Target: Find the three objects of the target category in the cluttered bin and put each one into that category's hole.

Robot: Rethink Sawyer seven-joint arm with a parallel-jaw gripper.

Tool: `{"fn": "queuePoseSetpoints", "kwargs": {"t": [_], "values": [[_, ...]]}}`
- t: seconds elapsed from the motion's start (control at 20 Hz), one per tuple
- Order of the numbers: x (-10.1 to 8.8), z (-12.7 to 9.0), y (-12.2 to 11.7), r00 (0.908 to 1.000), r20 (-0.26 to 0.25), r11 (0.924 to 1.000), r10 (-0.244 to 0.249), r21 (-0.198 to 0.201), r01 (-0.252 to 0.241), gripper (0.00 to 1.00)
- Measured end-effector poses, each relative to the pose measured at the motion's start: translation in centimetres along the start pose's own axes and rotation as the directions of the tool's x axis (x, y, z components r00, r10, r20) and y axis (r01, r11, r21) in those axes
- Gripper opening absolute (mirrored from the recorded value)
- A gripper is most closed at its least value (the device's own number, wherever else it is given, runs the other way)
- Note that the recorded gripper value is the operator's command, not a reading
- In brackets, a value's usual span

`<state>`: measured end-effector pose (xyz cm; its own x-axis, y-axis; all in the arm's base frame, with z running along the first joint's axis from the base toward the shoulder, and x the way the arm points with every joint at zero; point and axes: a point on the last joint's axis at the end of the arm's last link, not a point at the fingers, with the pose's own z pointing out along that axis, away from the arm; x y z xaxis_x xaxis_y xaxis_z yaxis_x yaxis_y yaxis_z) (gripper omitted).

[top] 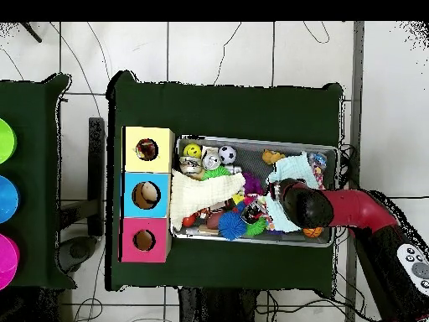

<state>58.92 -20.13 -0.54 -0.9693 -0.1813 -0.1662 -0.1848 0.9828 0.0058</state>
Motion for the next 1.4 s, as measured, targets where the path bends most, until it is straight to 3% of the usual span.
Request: {"fn": "queuePoseSetpoints", "kwargs": {"t": [0.15,0.3,0.65,0.75,0.95,1.15,1.25,1.4], "values": [[0.1,-0.5,0.2,1.0000,-0.002,1.0000,-0.001,0.000,0.001,0.00],[0.2,-2.7,1.4,0.9997,-0.013,0.9996,0.019,-0.019,-0.020,0.00],[-1.2,-10.0,6.7,0.9907,-0.103,0.9916,0.089,-0.085,-0.098,0.00],[-2.5,-13.1,10.4,0.9838,-0.149,0.9867,0.100,-0.113,-0.117,0.00],[-4.3,-16.1,15.3,0.9774,-0.179,0.9800,0.113,-0.142,-0.139,0.00],[-5.8,-18.2,20.4,0.9734,-0.185,0.9725,0.135,-0.163,-0.166,0.00],[-6.6,-19.8,25.4,0.9656,-0.200,0.9631,0.166,-0.177,-0.203,0.00],[-6.8,-20.5,28.8,0.9598,-0.210,0.9585,0.186,-0.176,-0.225,0.00]]}}
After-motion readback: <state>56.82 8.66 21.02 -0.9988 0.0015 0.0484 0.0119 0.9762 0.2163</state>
